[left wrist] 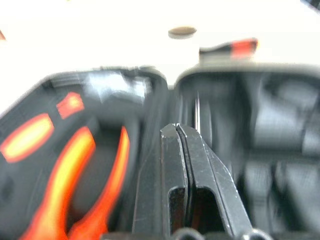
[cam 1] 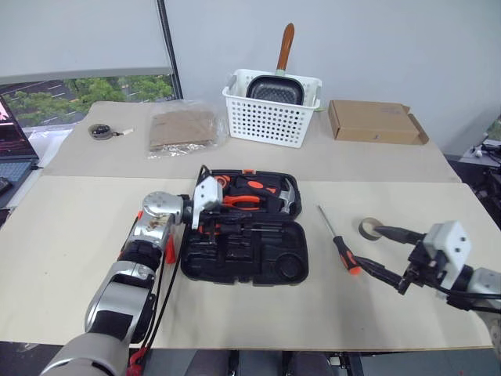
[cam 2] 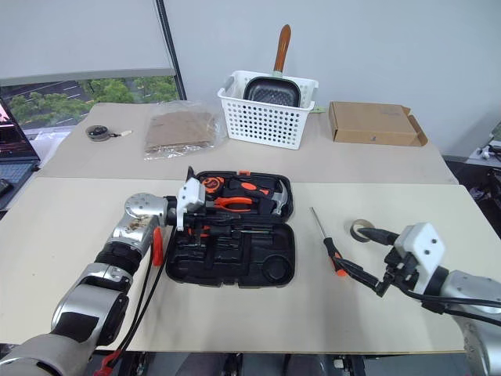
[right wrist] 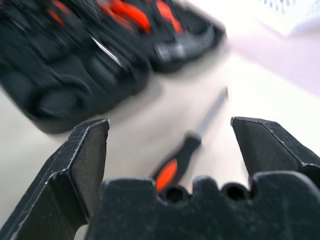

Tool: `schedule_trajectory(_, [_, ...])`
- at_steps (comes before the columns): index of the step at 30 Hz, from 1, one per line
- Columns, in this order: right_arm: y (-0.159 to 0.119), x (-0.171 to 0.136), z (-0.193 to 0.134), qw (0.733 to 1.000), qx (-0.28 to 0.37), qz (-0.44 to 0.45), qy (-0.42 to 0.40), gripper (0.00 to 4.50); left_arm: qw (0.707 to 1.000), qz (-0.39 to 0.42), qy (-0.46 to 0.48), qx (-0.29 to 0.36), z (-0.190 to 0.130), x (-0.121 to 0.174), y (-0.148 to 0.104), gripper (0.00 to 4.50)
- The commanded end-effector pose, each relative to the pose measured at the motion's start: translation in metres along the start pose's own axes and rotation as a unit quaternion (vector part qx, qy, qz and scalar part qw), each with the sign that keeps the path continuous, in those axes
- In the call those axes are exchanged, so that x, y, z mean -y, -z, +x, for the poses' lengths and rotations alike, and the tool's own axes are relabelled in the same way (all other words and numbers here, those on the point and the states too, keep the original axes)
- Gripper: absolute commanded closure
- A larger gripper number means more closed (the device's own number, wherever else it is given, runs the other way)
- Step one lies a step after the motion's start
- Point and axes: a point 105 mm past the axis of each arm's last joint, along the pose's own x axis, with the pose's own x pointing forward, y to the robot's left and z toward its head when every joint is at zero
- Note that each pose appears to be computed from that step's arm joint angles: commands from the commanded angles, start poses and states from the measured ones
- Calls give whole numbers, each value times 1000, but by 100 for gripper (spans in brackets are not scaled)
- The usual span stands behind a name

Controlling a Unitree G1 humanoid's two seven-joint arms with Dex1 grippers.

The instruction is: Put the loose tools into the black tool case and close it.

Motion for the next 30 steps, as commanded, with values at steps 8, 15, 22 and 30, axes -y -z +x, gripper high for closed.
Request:
schedule_trajectory(8, [14, 15, 37, 991, -90, 30, 91, 0, 995, -11, 92, -27, -42, 51, -55, 115])
schedule_trajectory(15, [19, 4, 49, 991, -117, 39, 60, 146, 993, -18, 86, -81, -52, 69, -50, 0])
schedule_trajectory(22, [15, 7, 51, 990, -123, 42, 51, 353, 995, -22, 52, -83, -56, 77, -49, 0])
schedule_trajectory(30, [-37, 52, 55, 994, -50, 1, 99, 353, 995, -47, -43, -77, -80, 82, -51, 0])
